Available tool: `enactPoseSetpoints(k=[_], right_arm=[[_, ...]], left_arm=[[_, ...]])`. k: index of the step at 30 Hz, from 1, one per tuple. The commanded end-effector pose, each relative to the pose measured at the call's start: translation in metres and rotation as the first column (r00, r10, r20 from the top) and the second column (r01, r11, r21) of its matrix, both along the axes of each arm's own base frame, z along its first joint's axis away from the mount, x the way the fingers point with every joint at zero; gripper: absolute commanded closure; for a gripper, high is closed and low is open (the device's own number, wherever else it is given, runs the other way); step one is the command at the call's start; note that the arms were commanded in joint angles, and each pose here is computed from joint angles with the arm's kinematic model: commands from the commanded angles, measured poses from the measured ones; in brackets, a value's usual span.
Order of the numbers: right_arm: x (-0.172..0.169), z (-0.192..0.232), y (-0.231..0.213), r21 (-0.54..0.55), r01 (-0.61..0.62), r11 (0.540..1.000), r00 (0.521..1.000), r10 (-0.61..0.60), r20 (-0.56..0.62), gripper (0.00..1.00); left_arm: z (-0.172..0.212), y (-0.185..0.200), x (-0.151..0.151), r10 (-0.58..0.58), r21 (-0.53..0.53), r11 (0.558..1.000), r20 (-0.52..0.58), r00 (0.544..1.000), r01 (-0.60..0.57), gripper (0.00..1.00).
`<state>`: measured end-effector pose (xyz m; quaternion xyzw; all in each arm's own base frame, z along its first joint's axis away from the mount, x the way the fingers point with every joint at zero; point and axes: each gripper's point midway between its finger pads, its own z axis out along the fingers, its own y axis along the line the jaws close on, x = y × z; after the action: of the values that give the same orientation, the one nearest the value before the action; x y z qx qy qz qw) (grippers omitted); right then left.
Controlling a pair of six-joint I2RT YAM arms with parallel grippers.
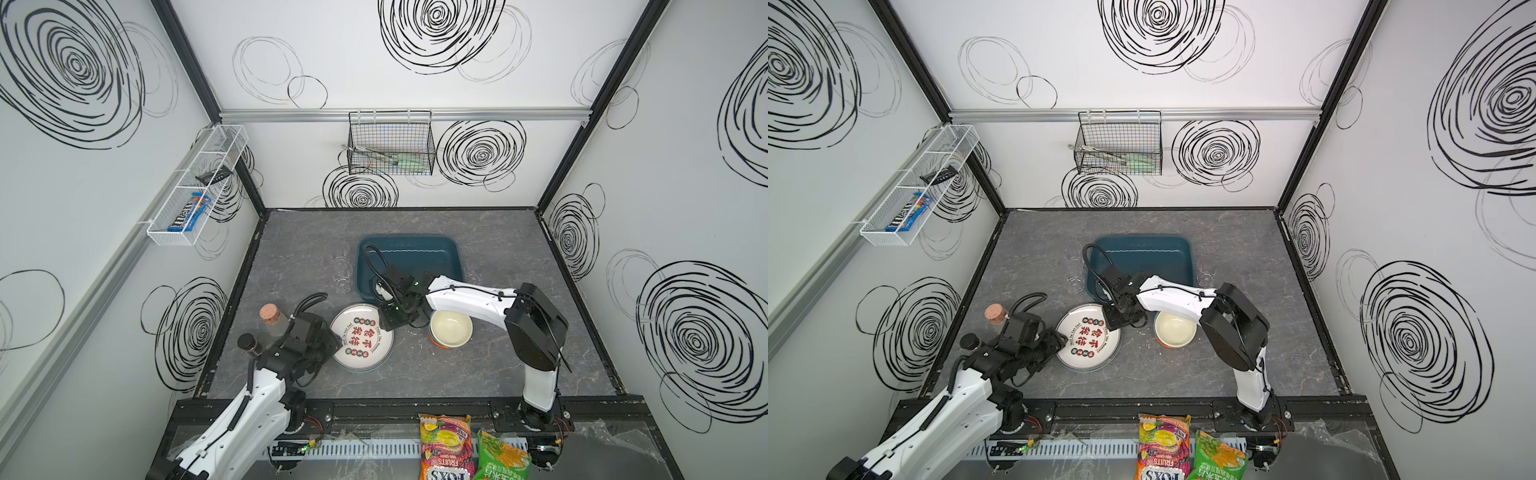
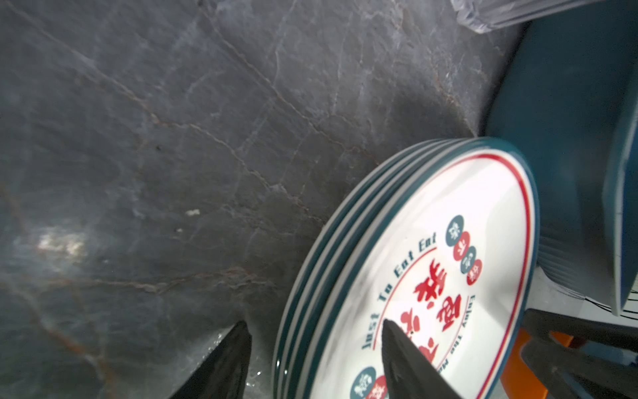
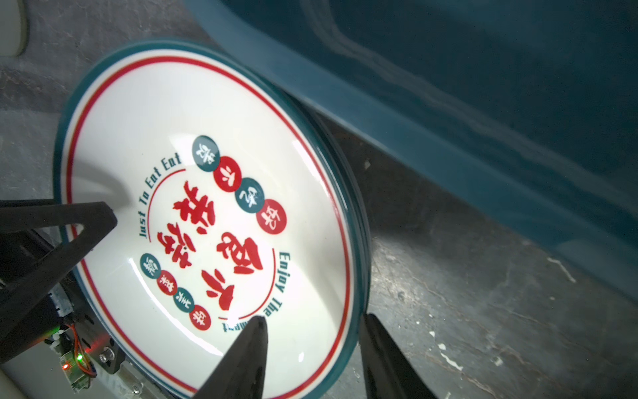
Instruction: Place the mixed dishes into the plastic bin
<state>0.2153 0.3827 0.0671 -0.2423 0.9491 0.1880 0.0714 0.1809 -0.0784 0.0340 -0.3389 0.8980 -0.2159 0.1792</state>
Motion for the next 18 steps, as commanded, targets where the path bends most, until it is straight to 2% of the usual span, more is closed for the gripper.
enactPoseSetpoints(k=[1,18], right_arm=[[-0.0029,-0.0015,0.0083,0.005,-0.013,1.000,1.000,0.013,-0.013,0.52],[-0.0094,-0.0079,0.0153,0.022,-0.040,0.999,0.998,0.041,-0.040,0.57]], left_arm=[[0.0003,-0.0023,0.0019,0.007,-0.015,1.000,0.014,1.000,-0.007,0.36],[0.0031,0.0006,-0.0027,0.032,-0.019,0.999,0.011,0.999,-0.031,0.34]])
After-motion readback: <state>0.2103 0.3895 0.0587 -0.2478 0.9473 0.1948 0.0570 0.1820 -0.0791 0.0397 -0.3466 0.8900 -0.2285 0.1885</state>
